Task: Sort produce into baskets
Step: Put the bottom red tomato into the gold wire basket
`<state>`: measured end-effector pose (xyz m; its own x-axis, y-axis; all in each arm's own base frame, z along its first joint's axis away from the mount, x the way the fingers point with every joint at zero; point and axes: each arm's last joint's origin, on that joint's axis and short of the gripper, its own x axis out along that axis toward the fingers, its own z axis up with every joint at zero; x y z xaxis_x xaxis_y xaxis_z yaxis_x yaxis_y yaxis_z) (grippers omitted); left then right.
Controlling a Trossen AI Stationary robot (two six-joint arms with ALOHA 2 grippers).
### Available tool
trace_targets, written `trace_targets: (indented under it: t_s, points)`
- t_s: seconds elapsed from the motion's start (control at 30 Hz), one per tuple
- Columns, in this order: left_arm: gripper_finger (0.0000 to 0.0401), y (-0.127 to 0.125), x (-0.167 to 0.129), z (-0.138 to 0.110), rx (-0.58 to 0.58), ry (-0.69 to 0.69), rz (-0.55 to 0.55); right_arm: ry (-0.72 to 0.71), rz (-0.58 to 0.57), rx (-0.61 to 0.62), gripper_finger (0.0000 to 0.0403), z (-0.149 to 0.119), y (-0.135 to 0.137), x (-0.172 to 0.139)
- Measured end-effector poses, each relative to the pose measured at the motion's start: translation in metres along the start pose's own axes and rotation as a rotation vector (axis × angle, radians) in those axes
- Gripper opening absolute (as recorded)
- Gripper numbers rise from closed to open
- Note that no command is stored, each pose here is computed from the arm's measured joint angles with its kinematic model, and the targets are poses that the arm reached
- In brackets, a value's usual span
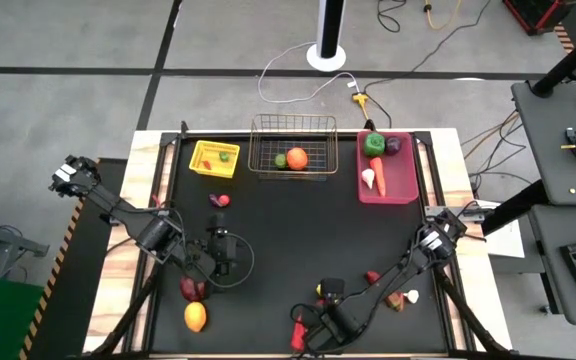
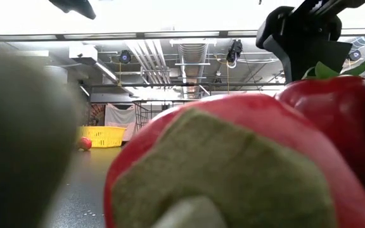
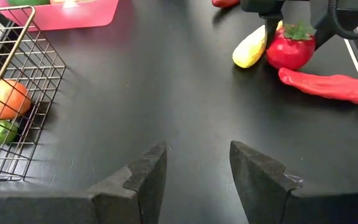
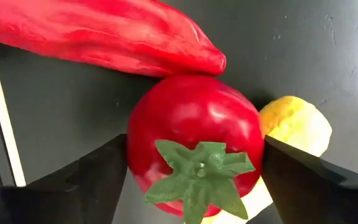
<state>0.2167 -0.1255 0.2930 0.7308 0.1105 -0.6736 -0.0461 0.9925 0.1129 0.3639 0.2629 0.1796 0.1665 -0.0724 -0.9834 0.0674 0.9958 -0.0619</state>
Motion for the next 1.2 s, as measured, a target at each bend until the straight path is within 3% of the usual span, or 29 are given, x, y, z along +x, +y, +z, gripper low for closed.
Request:
trace_targets:
  t_s: [0.13,0.3,0.57,0.73,0.93,1.07,1.2]
  points:
    - [0.0159,0.000,0.000,0.000,0.000,0.000,0.001,0.001,0.000,-0.001,0.0287,0.000,-0.001,0.000]
    - [0.0159,0.000,0.000,0.000,0.000,-0.005,0.012,-0.004,0.003,0.006,0.0288,0.002,-0.003,-0.004]
    - [0.0159,0.001,0.000,0.000,-0.009,-0.008,0.020,-0.064,0.046,0.025,0.0288,0.009,-0.020,-0.035]
    - [0.0159,0.000,0.000,0.001,-0.022,-0.014,0.021,-0.123,0.065,0.017,0.0288,0.021,-0.046,-0.060]
    - [0.0159,0.001,0.000,0.001,-0.021,-0.016,0.023,-0.218,0.074,0.084,0.0289,0.044,-0.112,-0.098]
    - [0.0159,0.001,0.000,0.001,-0.014,-0.020,0.033,-0.286,0.047,0.155,0.0289,0.056,-0.177,-0.122]
    - [0.0159,0.004,-0.001,0.001,-0.007,-0.046,0.132,-0.325,-0.005,0.223,0.0289,0.063,-0.248,-0.134]
